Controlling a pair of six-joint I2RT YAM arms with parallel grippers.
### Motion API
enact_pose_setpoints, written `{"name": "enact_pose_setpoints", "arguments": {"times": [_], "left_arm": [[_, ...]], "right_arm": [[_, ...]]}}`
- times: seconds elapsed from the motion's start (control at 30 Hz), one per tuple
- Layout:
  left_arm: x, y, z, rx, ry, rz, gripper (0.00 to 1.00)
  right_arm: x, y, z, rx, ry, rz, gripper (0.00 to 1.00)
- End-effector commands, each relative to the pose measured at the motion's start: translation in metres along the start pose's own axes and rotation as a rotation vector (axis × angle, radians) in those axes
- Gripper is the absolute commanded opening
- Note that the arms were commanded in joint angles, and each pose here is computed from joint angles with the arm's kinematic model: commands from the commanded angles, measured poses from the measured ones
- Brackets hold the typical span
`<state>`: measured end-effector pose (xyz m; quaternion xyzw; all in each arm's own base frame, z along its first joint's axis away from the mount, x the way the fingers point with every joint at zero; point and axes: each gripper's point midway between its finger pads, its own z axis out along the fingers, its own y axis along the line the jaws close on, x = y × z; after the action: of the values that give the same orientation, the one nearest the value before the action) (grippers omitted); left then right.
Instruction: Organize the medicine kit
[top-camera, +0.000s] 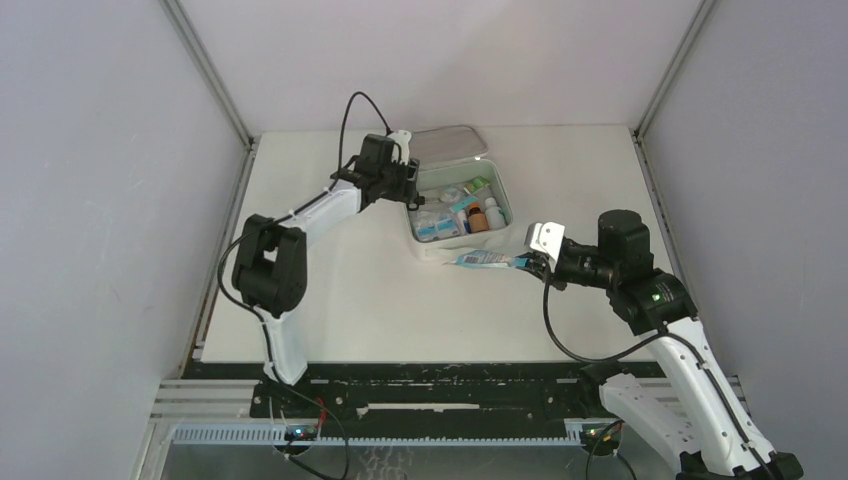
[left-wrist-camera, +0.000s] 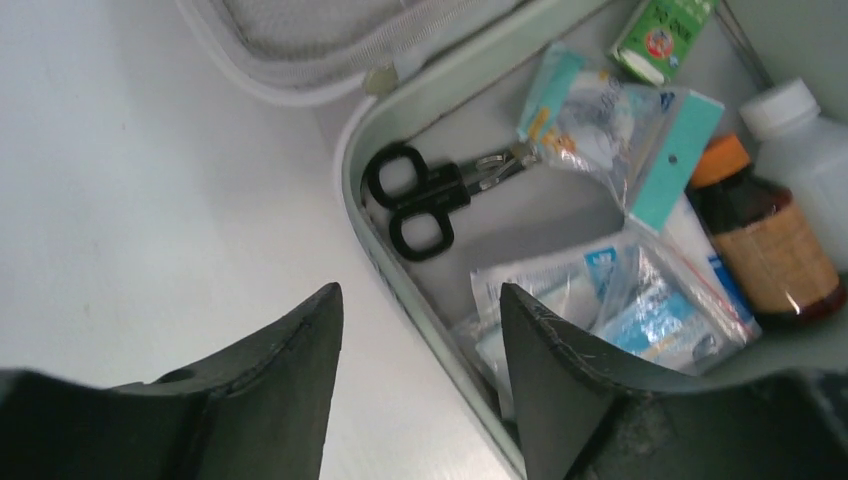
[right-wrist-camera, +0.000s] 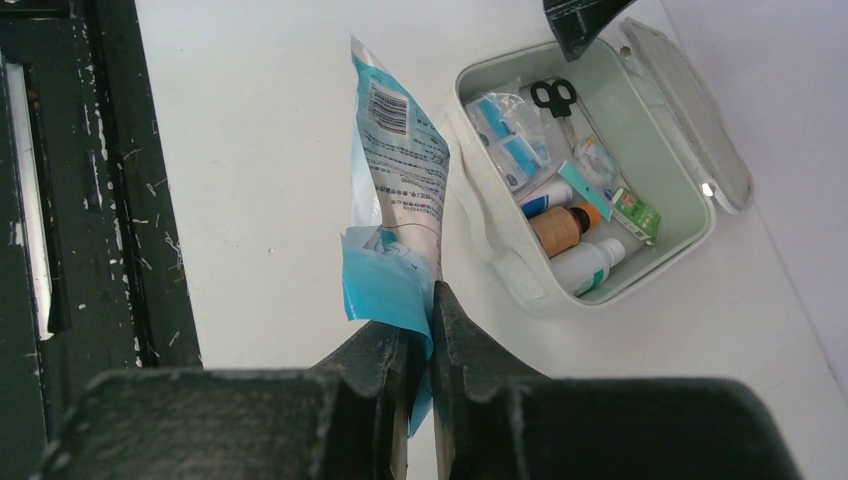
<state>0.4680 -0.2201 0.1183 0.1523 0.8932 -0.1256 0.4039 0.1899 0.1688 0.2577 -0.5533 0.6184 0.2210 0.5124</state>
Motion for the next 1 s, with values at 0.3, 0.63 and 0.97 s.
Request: {"name": "enact_pose_setpoints", "arguments": {"times": [0.3,0.63,0.97], "left_arm": [[-0.005,0.01,0.028,-0.041,0.017,-0.025,0.42],[0.039,0.008,0.016,-0.022,0.06,-0.023,0.22],[0.096,-0.013,-0.019,0.048,0.11,-0.036,0.2]], "right_arm": [[0.0,0.0,0.001,-0.002,-0.002,0.026,0.01],[0.002,-0.001,0.0,0.006,0.009,0.031,0.01],[0.014,-0.012,0.001,0.05,0.061,0.033,0.0]]}}
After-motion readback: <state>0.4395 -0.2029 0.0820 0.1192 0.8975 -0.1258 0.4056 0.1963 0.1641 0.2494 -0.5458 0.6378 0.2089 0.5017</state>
